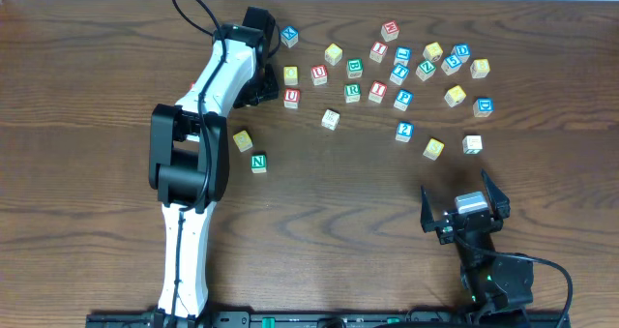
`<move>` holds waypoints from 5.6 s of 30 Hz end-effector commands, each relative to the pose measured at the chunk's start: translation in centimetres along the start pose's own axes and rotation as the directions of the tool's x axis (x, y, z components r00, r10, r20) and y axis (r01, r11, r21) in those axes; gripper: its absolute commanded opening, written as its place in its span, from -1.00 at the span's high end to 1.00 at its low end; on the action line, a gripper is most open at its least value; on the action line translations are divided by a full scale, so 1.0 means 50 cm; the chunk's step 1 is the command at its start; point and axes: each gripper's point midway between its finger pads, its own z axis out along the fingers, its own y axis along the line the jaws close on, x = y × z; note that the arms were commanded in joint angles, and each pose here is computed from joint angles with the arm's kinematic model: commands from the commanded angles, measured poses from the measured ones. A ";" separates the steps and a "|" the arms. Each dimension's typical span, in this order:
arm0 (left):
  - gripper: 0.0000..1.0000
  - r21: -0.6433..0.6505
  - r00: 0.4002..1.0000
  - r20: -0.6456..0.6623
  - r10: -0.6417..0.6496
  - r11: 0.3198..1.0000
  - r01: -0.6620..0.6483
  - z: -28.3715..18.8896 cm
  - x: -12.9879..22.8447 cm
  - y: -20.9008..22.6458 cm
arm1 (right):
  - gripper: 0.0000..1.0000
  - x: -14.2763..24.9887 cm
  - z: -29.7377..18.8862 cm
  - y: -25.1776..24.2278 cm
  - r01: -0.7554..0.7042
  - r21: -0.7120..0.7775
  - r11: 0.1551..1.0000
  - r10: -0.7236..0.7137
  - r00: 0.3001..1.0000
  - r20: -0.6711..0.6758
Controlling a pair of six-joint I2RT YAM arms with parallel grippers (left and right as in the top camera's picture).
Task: Spell out NEURIPS
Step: 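Lower the left gripper and close it on the red E block, then lift the E block and carry it toward the green N block, then lower the E block onto the table right of the N block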
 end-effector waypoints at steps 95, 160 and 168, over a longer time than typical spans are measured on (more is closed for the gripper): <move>0.70 0.123 0.926 0.246 0.288 0.938 -0.324 -0.506 0.117 0.042 | -0.99 0.004 0.000 -0.008 -0.015 0.020 1.000 0.015 1.000 -0.006; 0.83 0.048 0.949 0.123 0.290 0.954 -0.297 -0.088 0.363 -0.018 | -0.98 0.004 0.000 -0.008 -0.015 0.020 1.000 0.015 1.000 -0.006; 0.83 0.049 0.949 0.130 0.287 0.954 -0.295 -0.084 0.355 -0.018 | -0.98 0.004 0.000 -0.008 -0.015 0.020 1.000 0.015 1.000 -0.006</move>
